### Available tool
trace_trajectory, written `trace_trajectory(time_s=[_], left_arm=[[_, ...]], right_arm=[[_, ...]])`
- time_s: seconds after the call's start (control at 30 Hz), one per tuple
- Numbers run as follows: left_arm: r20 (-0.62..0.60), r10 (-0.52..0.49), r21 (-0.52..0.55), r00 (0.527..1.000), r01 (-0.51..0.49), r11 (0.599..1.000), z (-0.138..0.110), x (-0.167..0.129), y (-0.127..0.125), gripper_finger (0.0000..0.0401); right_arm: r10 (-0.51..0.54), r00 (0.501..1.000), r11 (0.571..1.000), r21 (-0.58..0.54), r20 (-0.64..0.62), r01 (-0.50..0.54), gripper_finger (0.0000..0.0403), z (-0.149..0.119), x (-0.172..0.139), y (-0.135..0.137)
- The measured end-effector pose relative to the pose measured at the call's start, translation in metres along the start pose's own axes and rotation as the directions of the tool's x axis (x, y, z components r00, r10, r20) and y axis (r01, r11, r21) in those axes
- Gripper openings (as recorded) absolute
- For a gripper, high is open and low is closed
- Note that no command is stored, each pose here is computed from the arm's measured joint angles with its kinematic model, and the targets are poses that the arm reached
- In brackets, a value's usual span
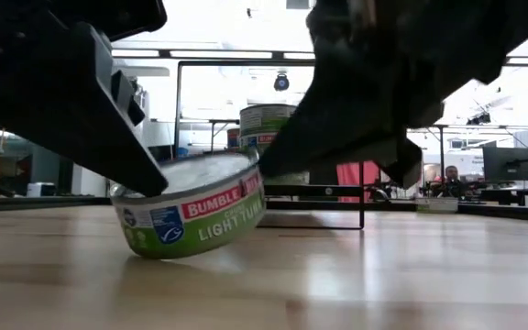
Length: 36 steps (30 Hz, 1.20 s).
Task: Stack canned seafood by type on shelf
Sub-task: Stack the green tuna can on top of the other green tuna cans on the shelf
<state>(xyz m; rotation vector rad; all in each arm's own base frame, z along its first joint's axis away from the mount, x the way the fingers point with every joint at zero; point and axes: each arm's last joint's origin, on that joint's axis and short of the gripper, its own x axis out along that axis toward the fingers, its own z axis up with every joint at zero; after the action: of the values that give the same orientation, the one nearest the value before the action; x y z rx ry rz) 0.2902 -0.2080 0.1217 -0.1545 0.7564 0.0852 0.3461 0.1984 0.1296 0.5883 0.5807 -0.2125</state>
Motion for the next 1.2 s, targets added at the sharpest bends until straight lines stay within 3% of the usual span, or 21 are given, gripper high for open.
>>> trace_trajectory(time_s=[0.2, 0.37, 0.73, 1.2], left_arm=[[-0.023, 0.014, 0.020, 1.000, -0.013, 1.000, -0.009, 0.001, -0.001, 0.0000], [-0.009, 0.001, -0.030, 1.000, -0.001, 1.000, -0.010, 0.004, -0.004, 0.0000], [0.004, -0.053, -0.102, 0.999, 0.053, 0.993, -0.024, 0.015, -0.015, 0.0000], [0.006, -0.094, -0.110, 0.996, 0.094, 0.989, -0.017, 0.007, -0.017, 0.0000]], right_arm=[[0.078, 0.996, 0.997, 0.021, 0.049, -0.079, 0.0000, -0.004, -0.008, 0.015], [0.123, 0.990, 0.992, 0.004, 0.065, -0.123, 0.0000, -0.007, -0.012, 0.023], [0.148, 0.986, 0.989, 0.008, 0.074, -0.149, 0.0000, -0.009, -0.014, 0.026], [0.202, 0.976, 0.975, -0.107, 0.085, -0.193, 0.0000, -0.002, -0.040, 0.041]])
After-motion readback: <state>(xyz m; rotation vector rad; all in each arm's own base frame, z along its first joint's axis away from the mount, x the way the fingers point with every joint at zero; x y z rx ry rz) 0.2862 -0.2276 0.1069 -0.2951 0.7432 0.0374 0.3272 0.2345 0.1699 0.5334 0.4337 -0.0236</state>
